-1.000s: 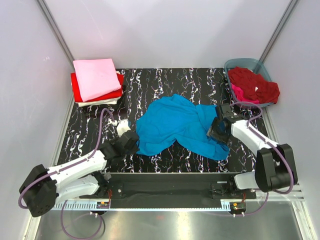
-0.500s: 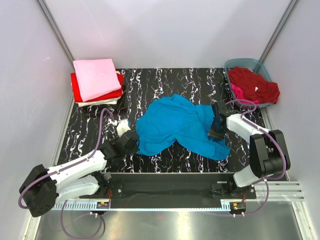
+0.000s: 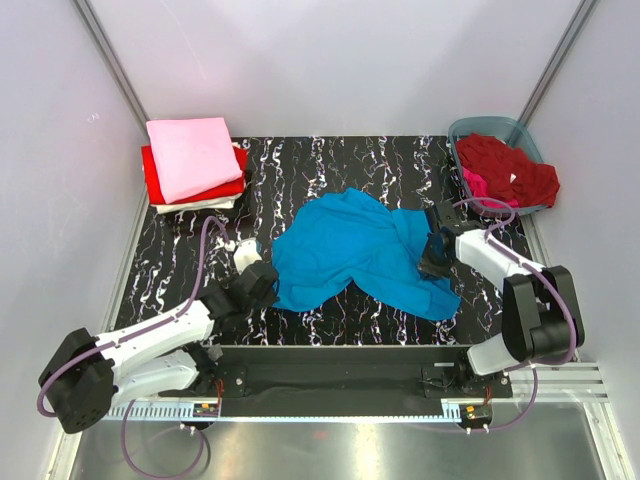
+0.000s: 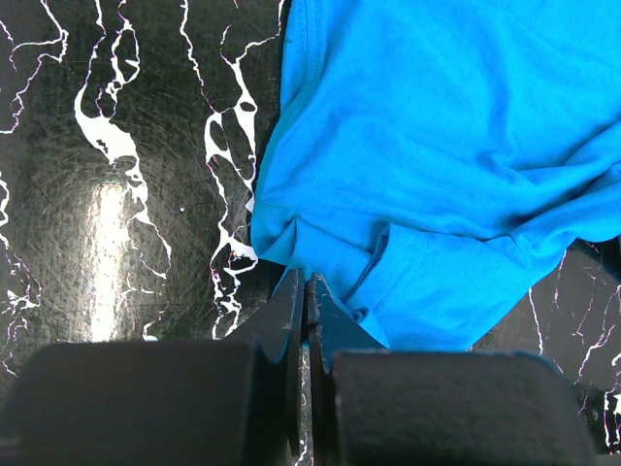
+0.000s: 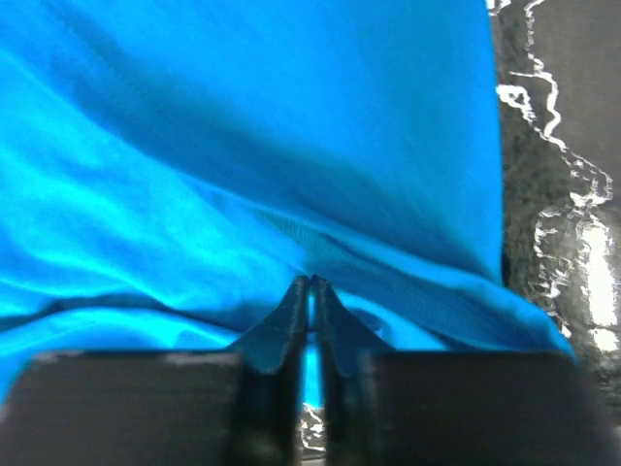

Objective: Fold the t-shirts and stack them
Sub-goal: Flatten the tshirt out

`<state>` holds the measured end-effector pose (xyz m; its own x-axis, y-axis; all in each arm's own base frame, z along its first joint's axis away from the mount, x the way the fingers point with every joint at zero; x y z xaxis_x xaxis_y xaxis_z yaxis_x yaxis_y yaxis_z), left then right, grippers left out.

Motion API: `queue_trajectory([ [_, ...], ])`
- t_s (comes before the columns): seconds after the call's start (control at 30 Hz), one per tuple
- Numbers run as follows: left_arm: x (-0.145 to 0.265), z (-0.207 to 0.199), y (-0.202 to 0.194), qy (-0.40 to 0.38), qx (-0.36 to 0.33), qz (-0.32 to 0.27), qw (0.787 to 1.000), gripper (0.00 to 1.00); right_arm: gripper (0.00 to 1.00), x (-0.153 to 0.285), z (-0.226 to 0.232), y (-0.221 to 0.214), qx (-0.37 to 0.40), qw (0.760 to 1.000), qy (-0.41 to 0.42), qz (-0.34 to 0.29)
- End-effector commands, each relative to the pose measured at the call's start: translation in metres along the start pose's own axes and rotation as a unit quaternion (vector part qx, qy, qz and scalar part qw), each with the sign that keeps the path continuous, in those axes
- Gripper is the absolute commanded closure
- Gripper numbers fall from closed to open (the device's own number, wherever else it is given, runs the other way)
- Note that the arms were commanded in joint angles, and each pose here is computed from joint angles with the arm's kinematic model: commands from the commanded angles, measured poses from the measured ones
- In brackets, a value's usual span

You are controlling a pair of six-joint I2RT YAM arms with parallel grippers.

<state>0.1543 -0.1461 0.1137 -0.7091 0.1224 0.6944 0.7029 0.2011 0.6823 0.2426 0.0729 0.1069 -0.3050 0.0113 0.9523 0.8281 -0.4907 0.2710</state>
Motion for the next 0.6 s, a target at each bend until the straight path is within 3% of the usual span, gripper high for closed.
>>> queue_trajectory([
  [0.0,0.003,-0.012,0.019,-0.012,0.016,-0.036,0.999,1.0,0.72,0.021,0.002,0.008,0.006,0.999,0.007,-0.03],
  [0.1,0.003,-0.012,0.019,-0.013,0.017,-0.037,0.999,1.0,0.58,0.023,0.003,0.008,0.006,1.0,0.011,-0.025],
  [0.57,0.002,-0.012,0.019,-0.011,0.017,-0.036,0.999,1.0,0.55,-0.004,0.001,-0.012,-0.01,0.999,0.012,0.043],
])
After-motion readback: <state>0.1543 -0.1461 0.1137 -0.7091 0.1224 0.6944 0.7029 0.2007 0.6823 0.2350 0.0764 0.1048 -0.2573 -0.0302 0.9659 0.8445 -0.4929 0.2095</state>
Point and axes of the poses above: each gripper's point midway between its finger pads, its own x axis back along the fingers, its own z axis along the line the jaws close on, y = z × x, the point moved 8 cm from there along x, back along the fingers, and after that the axes turned 5 degrees about -x, right-handed, at the moved point
